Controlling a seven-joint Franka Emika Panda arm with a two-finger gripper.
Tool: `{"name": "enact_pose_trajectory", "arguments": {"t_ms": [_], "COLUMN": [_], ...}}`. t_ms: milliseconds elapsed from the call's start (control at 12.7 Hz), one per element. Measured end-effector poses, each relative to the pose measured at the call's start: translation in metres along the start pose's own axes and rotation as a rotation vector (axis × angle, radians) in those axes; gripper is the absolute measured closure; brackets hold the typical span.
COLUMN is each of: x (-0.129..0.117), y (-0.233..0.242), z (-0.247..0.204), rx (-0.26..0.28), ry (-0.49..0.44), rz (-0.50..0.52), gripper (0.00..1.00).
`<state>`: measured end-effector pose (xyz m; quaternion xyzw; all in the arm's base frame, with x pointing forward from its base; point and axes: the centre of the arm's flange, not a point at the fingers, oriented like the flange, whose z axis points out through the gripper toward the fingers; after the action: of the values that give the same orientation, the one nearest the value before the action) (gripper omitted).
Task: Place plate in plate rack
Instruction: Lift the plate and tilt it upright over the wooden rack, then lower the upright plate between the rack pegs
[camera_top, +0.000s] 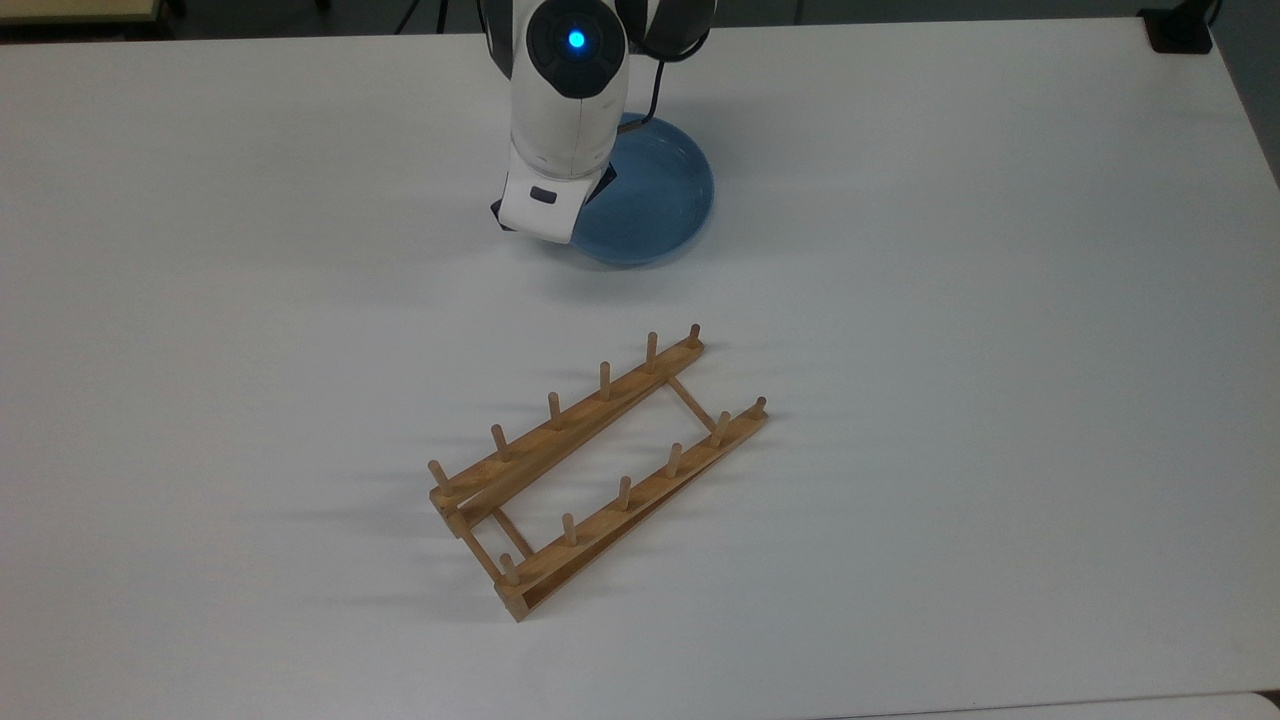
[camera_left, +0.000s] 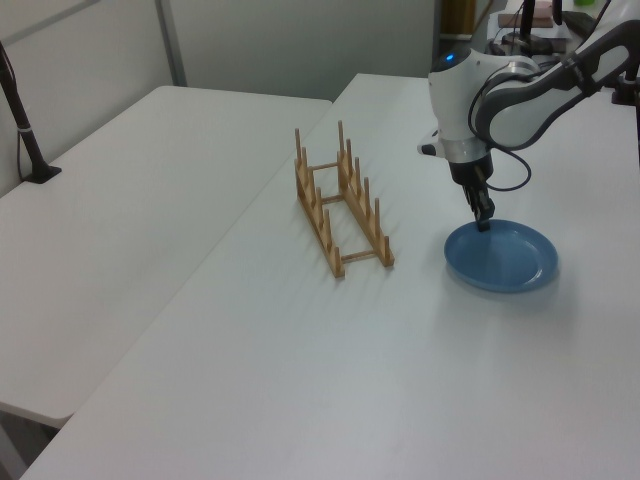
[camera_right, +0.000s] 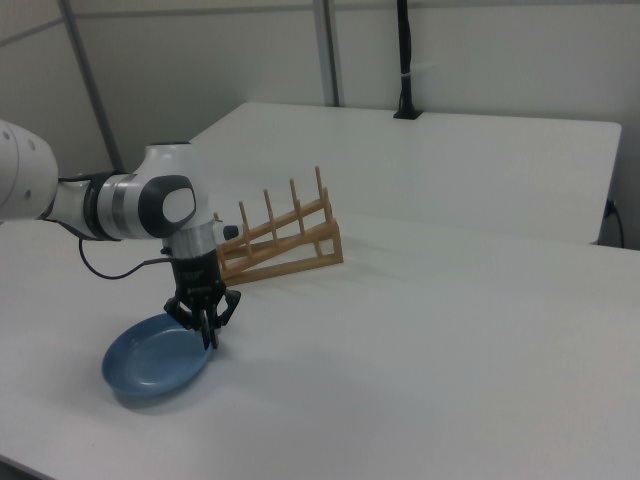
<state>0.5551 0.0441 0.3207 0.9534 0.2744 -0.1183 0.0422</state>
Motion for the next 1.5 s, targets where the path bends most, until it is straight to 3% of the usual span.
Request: {"name": "enact_pose_trajectory", "arguments": {"t_ms": [394, 1024, 1182, 1418, 1497], "x": [0.003, 0.01, 0.011, 0.024, 0.029], "y": [0.013, 0.034, 0.04, 0.038, 0.036], "z": [-0.073, -0.241, -0.262, -0.274, -0.274], "rx": [-0.024, -0.099, -0.148, -0.307, -0.336], "ry": [0.032, 0.368, 0.461, 0.58, 0.606], "rz": [0.064, 0.428, 0.551, 0.715, 0.739], "gripper": [0.95, 0.95, 0.95, 0.95, 0.95]}}
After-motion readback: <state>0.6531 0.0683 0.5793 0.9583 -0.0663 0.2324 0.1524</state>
